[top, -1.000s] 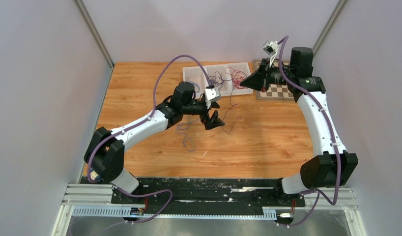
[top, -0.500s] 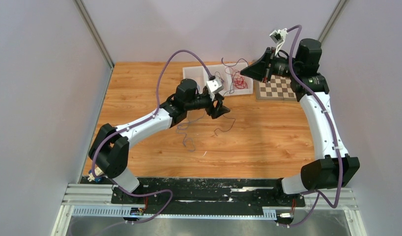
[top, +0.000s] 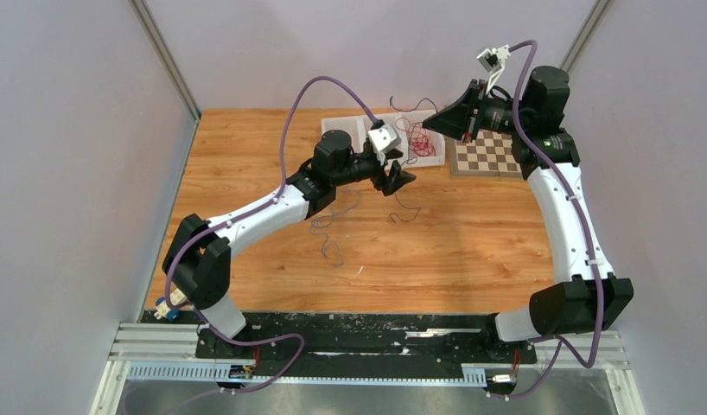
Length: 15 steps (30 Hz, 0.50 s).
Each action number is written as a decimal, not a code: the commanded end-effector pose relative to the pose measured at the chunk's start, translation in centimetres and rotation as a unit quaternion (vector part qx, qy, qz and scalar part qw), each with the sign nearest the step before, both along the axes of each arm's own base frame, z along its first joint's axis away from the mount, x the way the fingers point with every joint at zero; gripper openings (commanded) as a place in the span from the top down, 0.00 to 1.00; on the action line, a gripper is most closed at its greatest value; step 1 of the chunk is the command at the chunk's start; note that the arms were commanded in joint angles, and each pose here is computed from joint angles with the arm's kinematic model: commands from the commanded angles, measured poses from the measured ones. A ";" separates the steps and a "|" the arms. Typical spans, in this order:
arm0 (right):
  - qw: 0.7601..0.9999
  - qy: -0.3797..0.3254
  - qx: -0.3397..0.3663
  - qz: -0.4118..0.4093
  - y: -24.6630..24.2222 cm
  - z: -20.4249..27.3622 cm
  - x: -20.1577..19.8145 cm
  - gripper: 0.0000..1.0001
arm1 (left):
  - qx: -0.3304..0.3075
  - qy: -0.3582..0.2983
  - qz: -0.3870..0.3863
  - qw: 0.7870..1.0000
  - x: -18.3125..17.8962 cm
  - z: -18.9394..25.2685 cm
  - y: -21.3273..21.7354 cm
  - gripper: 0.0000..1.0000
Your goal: Untangle the cables
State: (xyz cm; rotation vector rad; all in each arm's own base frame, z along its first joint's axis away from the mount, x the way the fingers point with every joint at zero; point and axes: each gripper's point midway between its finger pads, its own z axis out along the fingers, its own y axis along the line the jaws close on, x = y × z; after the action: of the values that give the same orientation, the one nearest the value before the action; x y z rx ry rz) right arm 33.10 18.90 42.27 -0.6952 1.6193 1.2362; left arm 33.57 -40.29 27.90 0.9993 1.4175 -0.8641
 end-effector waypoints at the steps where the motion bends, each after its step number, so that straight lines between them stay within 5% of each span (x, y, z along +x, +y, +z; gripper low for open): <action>1: 1.000 -0.027 0.013 0.011 0.2 2.4 -1.7 1.00 | -0.028 -0.032 -0.026 0.999 -0.4 2.5 -1.2 0.24; 4: 1.000 -0.026 0.015 0.010 0.2 2.7 -1.7 1.00 | -0.031 -0.024 -0.043 0.998 -1.0 2.3 -2.0 0.25; 6: 1.000 -0.025 0.016 0.009 0.2 2.8 -1.7 1.00 | -0.032 -0.027 -0.042 0.998 -1.0 2.3 -2.2 0.34; 8: 1.000 -0.021 0.016 0.003 0.0 2.6 -1.6 1.00 | -0.033 -0.034 -0.038 0.998 -0.9 2.6 -2.1 0.48; 12: 0.999 -0.004 0.009 -0.045 -2.6 0.5 0.2 1.00 | -0.041 -0.058 -0.033 0.997 -1.8 4.3 -0.9 0.95; 15: 0.992 0.008 -0.032 -0.123 -6.6 -3.6 2.8 1.00 | -0.048 -0.075 -0.016 0.996 -2.6 5.9 0.8 1.00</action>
State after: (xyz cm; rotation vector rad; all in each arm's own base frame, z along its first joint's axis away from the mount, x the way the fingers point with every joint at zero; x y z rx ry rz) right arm 33.61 16.65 41.72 -0.6147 1.6399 1.2007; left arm 32.48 -41.20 27.66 1.0421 1.3877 -0.8960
